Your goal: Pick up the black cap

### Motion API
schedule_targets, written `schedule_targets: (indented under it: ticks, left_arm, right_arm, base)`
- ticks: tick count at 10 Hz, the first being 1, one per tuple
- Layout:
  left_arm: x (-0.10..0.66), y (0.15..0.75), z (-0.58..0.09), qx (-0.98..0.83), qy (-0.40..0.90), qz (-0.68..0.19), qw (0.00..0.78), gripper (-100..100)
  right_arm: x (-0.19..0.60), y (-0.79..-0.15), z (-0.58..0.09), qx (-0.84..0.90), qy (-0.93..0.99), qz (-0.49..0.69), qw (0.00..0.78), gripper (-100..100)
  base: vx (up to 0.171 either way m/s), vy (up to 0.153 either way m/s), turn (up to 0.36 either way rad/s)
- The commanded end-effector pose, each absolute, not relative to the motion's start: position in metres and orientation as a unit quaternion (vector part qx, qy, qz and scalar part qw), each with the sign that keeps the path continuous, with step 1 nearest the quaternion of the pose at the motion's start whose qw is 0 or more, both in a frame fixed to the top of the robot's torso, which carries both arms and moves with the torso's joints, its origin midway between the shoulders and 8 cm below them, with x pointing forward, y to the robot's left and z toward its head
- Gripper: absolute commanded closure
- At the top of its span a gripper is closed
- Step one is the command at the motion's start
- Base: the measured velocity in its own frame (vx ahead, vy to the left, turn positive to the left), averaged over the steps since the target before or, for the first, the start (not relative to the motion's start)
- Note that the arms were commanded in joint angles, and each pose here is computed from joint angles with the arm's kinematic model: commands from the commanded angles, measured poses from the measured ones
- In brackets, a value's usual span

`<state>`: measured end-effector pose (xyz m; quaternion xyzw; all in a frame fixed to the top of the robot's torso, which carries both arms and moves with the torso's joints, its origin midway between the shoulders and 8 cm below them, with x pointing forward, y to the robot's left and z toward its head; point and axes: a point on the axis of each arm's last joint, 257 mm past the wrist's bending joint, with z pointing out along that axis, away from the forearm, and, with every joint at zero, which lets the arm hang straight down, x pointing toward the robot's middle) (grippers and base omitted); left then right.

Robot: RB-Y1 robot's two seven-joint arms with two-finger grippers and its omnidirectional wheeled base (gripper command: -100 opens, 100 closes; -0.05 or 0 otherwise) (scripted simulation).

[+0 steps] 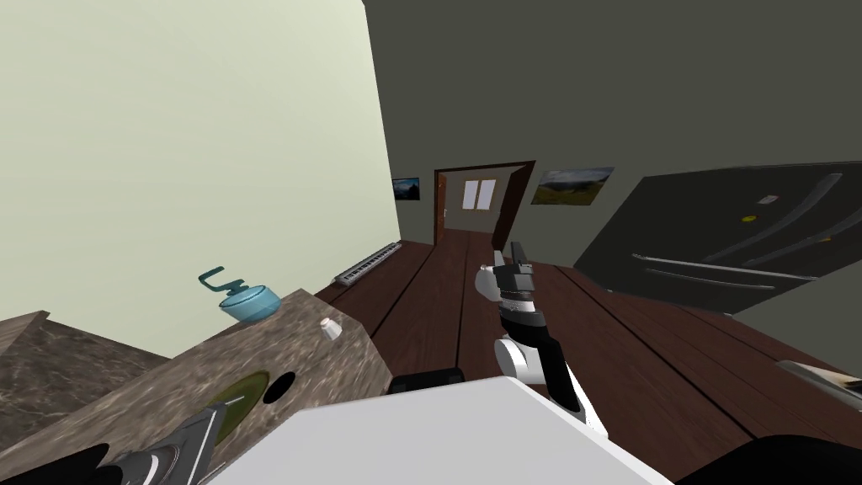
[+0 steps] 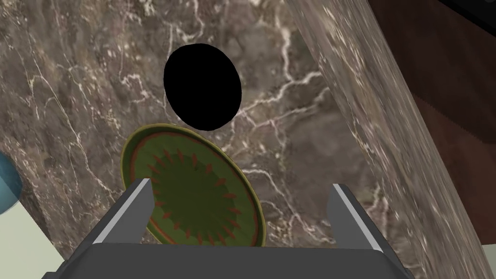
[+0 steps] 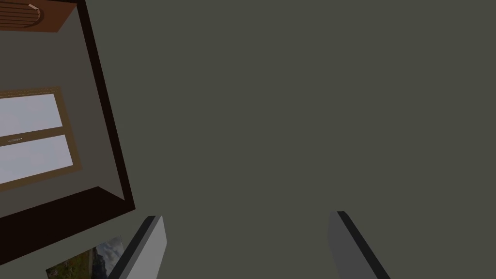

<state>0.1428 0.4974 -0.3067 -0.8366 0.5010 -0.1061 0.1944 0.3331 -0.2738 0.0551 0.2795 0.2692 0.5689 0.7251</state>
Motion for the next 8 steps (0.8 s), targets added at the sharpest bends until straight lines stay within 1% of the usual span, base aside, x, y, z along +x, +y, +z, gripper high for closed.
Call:
schedule_targets:
  ticks: [1,5,8]
  left_arm:
    - [0.139,0.495,-0.311,-0.84,0.502,-0.098,0.183,-100]
    - [0.12,0.484,-0.32,-0.85,0.504,-0.067,0.135,-100]
    - [0.108,0.477,-0.326,-0.856,0.505,-0.046,0.104,-100]
  right_arm:
    - [0.333,-0.274,0.055,0.28,0.269,0.569,0.725,0]
    - [0.333,-0.274,0.055,0.279,0.269,0.569,0.725,0]
    - [0.333,-0.274,0.055,0.279,0.269,0.569,0.725,0]
  base:
    - [0.07,-0.007,0.009]
    - [0.089,-0.011,0.013]
    - [0.123,0.013,0.011]
